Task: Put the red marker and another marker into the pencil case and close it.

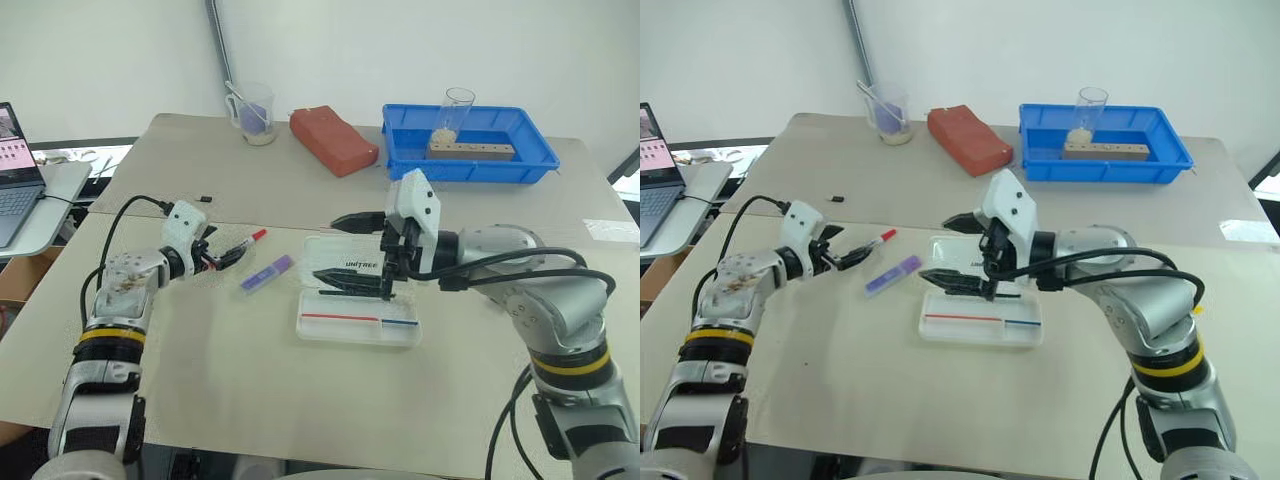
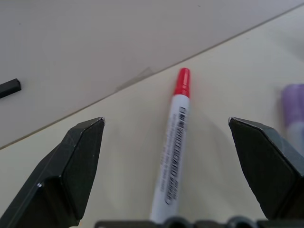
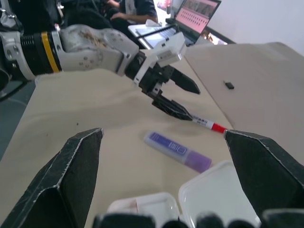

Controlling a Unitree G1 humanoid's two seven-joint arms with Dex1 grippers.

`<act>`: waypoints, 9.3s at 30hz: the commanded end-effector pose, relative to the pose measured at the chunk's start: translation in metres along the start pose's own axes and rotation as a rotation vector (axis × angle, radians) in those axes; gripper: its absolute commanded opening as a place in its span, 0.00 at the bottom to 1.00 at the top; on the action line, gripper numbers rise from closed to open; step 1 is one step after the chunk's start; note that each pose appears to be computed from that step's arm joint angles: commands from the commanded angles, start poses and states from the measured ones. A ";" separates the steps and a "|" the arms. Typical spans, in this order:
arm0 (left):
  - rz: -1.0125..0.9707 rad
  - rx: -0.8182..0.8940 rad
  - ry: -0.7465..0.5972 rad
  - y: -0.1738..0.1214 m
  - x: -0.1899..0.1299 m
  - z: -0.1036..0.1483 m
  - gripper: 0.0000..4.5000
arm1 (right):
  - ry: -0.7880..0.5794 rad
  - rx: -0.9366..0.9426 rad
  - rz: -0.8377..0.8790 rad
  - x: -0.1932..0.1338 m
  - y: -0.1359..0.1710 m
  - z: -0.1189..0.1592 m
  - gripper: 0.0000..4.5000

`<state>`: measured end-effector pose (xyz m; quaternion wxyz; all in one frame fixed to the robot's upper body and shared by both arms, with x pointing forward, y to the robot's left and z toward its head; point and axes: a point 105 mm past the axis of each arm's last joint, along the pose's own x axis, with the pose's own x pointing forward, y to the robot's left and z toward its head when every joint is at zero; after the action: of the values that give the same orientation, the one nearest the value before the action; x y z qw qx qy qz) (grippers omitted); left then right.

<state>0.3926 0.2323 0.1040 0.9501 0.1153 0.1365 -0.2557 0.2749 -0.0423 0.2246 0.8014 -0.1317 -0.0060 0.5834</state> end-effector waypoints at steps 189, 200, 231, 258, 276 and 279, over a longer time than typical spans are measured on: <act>-0.911 0.513 -0.456 -0.204 -0.081 0.140 1.00 | 0.784 0.265 -0.383 -0.222 -0.090 -0.188 0.74; -0.954 0.513 -0.428 -0.206 -0.082 0.132 1.00 | 0.645 0.212 -0.245 -0.189 -0.075 -0.157 0.05; -1.055 0.560 -0.184 -0.207 -0.095 0.091 1.00 | 0.515 0.004 0.195 -0.080 -0.004 -0.121 0.58; -0.457 0.139 -0.091 -0.098 0.047 0.076 0.02 | 0.089 -0.019 -0.221 -0.070 -0.004 0.017 1.00; -0.973 0.416 -0.015 -0.165 -0.024 0.055 0.02 | 0.177 -0.001 -0.168 -0.077 -0.002 0.002 1.00; -0.981 0.500 0.011 -0.177 -0.022 0.041 0.02 | 0.206 0.000 -0.152 -0.078 -0.002 -0.005 1.00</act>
<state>0.2950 0.0875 0.1210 0.6765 0.2299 0.1326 -0.6870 0.2529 -0.1163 0.2301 0.8432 -0.1787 0.0758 0.5013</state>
